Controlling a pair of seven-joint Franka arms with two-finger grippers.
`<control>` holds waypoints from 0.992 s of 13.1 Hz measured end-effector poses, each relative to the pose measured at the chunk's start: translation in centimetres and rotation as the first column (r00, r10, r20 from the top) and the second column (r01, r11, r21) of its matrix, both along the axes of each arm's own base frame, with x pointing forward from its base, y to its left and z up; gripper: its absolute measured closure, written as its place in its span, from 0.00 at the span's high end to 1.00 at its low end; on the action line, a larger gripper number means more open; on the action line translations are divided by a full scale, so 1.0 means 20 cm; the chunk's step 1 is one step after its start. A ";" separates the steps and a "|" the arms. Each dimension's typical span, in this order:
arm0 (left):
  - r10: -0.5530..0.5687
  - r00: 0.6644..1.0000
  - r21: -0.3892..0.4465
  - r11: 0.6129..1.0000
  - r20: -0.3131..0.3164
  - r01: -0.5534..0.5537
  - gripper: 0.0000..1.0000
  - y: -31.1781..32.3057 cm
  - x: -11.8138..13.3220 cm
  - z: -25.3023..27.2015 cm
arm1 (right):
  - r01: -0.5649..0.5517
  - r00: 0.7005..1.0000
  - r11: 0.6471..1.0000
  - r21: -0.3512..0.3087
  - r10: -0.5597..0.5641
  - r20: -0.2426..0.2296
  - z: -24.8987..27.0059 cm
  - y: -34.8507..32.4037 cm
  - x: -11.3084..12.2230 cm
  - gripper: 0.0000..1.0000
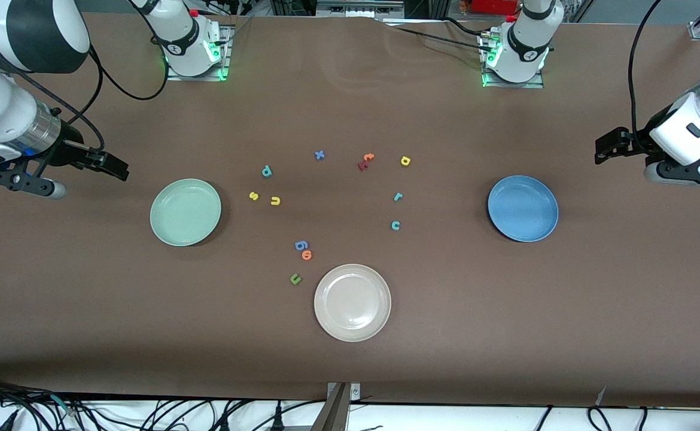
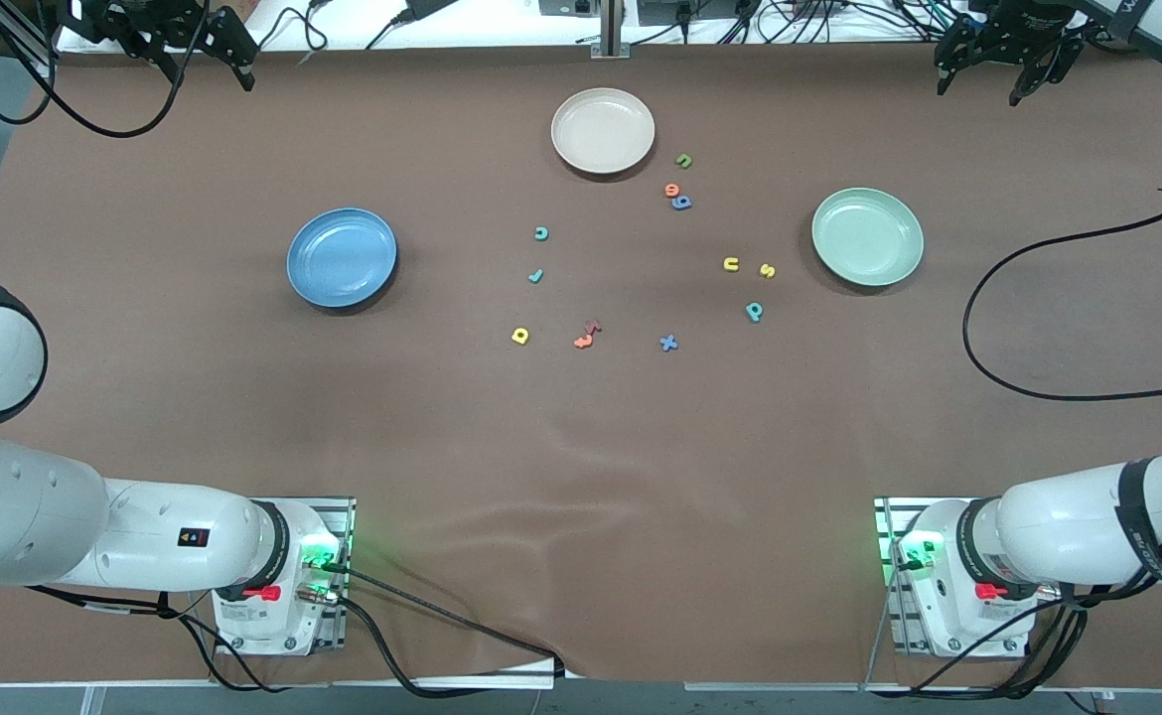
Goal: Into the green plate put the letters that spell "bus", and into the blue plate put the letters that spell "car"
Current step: 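Move the right gripper to yellow letters while the left gripper reaches teal c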
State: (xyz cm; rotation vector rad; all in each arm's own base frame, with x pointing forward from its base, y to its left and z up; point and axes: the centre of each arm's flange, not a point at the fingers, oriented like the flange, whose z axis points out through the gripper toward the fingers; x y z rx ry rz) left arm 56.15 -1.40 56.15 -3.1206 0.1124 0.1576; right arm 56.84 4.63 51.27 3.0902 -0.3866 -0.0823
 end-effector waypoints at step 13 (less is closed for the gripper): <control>-0.003 1.000 0.000 1.000 -0.001 0.003 1.00 -0.01 0.00 0.00 | 0.138 0.990 0.990 -0.021 -0.138 -0.029 -0.05 0.49 -0.09 1.00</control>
